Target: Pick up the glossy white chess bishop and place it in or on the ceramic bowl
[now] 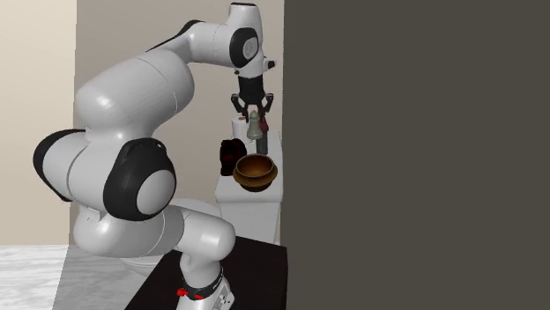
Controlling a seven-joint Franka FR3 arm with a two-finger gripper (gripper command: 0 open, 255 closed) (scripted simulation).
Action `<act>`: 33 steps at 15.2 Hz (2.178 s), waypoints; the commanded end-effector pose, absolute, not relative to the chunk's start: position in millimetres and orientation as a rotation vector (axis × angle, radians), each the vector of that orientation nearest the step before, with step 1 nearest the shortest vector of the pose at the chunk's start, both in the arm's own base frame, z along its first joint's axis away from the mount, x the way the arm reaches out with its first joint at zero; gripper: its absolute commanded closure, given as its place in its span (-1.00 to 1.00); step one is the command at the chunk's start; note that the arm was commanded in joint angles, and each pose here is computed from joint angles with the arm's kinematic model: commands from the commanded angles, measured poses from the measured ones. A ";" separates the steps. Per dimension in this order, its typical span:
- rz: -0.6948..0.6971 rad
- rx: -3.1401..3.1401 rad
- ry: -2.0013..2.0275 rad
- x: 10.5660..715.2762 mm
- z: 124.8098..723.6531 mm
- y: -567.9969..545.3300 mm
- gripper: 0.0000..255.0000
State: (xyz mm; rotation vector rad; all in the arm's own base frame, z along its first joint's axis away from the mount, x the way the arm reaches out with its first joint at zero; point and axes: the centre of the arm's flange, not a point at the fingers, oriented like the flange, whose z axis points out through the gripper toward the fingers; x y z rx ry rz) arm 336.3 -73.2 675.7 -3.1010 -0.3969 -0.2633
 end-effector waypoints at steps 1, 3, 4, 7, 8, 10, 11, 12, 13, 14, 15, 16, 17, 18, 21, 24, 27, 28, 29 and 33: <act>-0.262 -3.101 -0.397 309.9 681.4 -81.1 1.00; -0.262 -3.101 -0.397 284.6 686.7 -86.1 1.00; -0.262 -3.101 -0.397 284.6 681.4 -86.1 1.00; -0.262 -3.101 -0.397 284.6 665.5 -86.1 1.00; -0.262 -3.101 -0.397 284.6 660.3 -86.1 1.00; -0.262 -3.101 -0.397 284.5 649.6 -86.1 1.00; -0.262 -3.101 -0.397 284.5 644.4 -86.1 1.00; -0.262 -3.101 -0.397 284.6 639.1 -86.1 1.00; -0.262 -3.101 -0.397 284.6 633.9 -86.1 1.00; -0.262 -3.101 -0.397 284.6 628.6 -86.1 1.00; -0.262 -3.101 -0.397 284.6 623.3 -86.1 1.00; -0.262 -3.101 -0.397 284.6 618.0 -86.1 1.00; -0.262 -3.101 -0.397 284.6 612.7 -86.1 1.00; -0.262 -3.101 -0.397 284.6 607.5 -86.1 1.00; -0.262 -3.101 -0.397 284.6 592.8 -86.1 1.00; -0.262 -3.101 -0.397 284.6 592.8 -86.1 1.00; -0.262 -3.101 -0.397 284.6 592.8 -86.1 1.00; -0.262 -3.101 -0.397 284.6 592.8 -86.1 1.00; -0.262 -3.101 -0.397 284.6 592.8 -86.1 1.00; -0.262 -3.101 -0.397 284.6 592.8 -86.1 -1.00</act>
